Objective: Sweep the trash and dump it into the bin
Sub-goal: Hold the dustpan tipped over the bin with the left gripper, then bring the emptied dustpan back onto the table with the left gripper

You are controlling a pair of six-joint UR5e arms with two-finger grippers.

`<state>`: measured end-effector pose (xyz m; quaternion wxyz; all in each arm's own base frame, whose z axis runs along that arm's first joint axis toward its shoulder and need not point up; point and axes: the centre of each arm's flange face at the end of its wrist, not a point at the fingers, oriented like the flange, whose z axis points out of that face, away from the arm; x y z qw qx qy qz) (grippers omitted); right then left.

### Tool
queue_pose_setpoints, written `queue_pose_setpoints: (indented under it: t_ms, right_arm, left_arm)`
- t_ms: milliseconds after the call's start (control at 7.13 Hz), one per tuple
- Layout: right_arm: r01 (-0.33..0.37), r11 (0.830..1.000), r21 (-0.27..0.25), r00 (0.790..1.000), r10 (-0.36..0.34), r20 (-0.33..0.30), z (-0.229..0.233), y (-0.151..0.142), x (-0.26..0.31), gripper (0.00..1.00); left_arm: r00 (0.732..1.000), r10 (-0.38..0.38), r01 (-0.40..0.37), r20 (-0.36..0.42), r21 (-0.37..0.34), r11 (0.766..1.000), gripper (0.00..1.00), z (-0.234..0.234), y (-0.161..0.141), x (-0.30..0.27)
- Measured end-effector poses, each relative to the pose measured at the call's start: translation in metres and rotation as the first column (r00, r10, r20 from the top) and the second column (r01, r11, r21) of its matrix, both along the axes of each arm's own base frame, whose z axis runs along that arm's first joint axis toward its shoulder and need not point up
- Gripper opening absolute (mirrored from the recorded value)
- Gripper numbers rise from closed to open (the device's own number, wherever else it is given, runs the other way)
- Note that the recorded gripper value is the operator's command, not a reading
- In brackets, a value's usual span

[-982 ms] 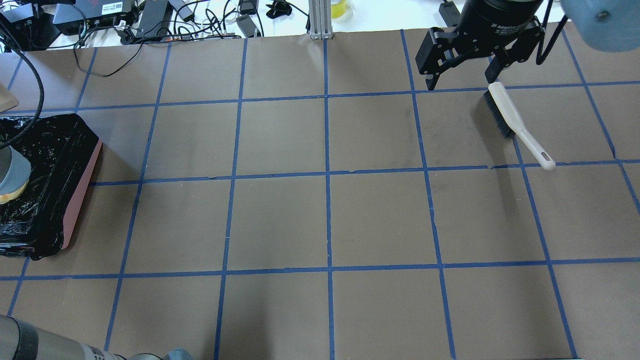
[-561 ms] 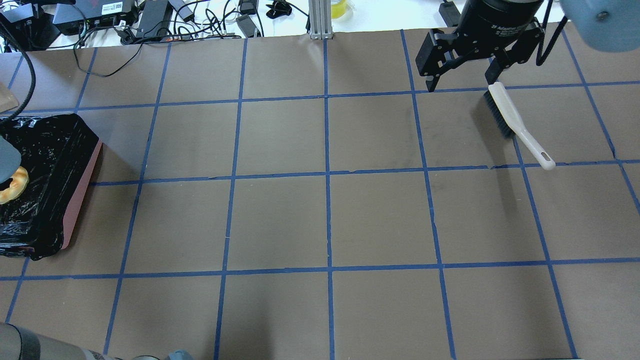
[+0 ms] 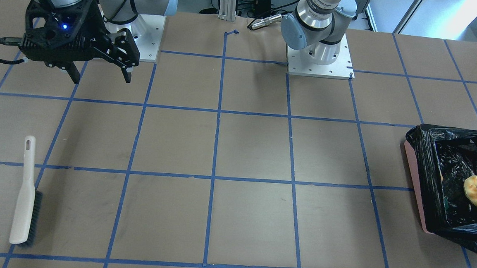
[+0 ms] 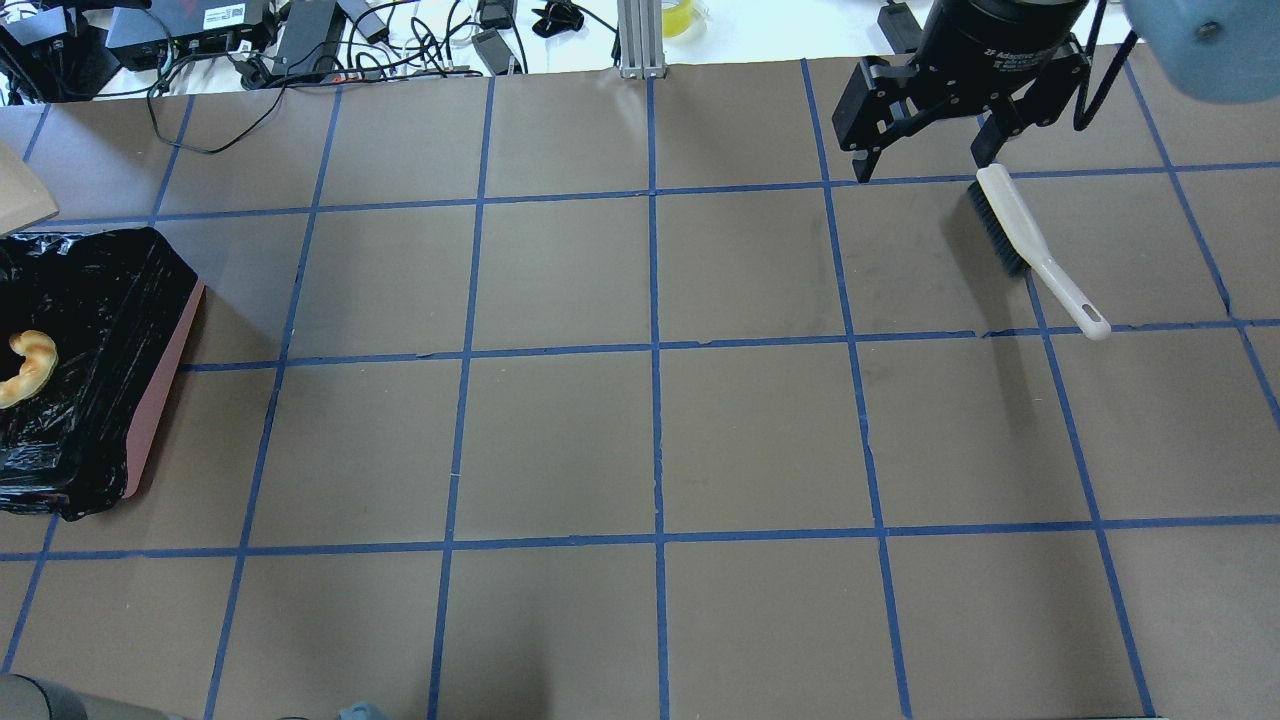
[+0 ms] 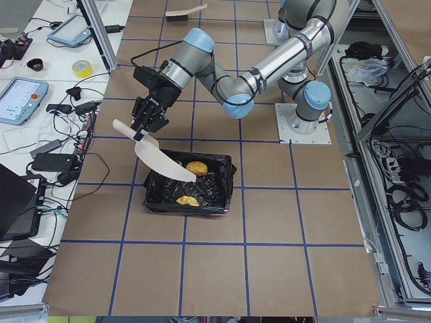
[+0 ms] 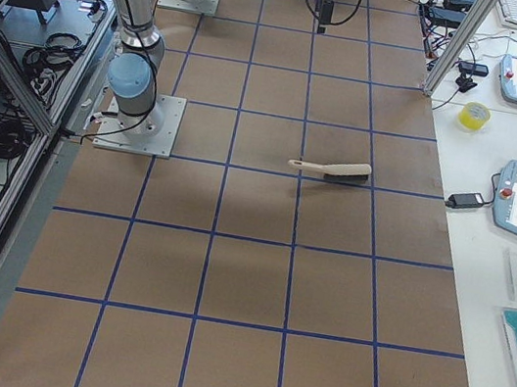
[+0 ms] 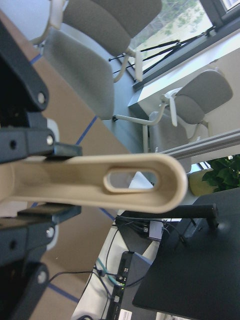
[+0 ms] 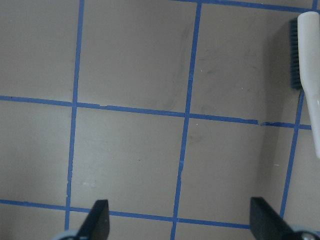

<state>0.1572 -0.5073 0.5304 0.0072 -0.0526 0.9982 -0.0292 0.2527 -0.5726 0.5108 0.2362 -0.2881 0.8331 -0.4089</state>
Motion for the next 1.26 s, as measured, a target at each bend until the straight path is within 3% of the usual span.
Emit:
queue_pose_setpoints:
  t_ms: [281,421,561,842,1122,1262]
  right_arm:
    - [0.000,1.000,0.001,1.000,0.000,-0.003,0.000,0.000,0.000,1.00]
    - [0.000,1.000,0.002,1.000,0.000,-0.003,-0.001,0.000,-0.001,1.00]
    - [0.000,1.000,0.004,1.000,0.000,-0.003,-0.001,0.000,-0.001,1.00]
    - [0.000,1.000,0.006,1.000,0.000,-0.004,-0.001,0.001,-0.001,1.00]
    - [-0.001,1.000,0.002,1.000,0.001,-0.003,-0.001,0.000,-0.001,1.00]
    - [-0.001,1.000,0.000,1.000,0.001,-0.003,0.000,0.001,-0.001,1.00]
  left_arm:
    - [0.970,0.113,-0.097,-0.214,0.081,0.992,0.00,-0.013,-0.005,-0.021]
    - [0.934,0.188,-0.159,-0.305,0.117,0.980,0.00,-0.026,-0.007,-0.030]
    - [0.880,0.266,-0.225,-0.393,0.149,0.963,0.00,-0.043,-0.011,-0.037]
    - [0.741,0.381,-0.324,-0.552,0.203,0.924,0.00,-0.079,-0.023,-0.049]
    - [0.631,0.464,-0.402,-0.621,0.250,0.881,0.00,-0.098,-0.035,-0.081]
    - [0.591,0.487,-0.430,-0.643,0.259,0.865,0.00,-0.104,-0.043,-0.107]
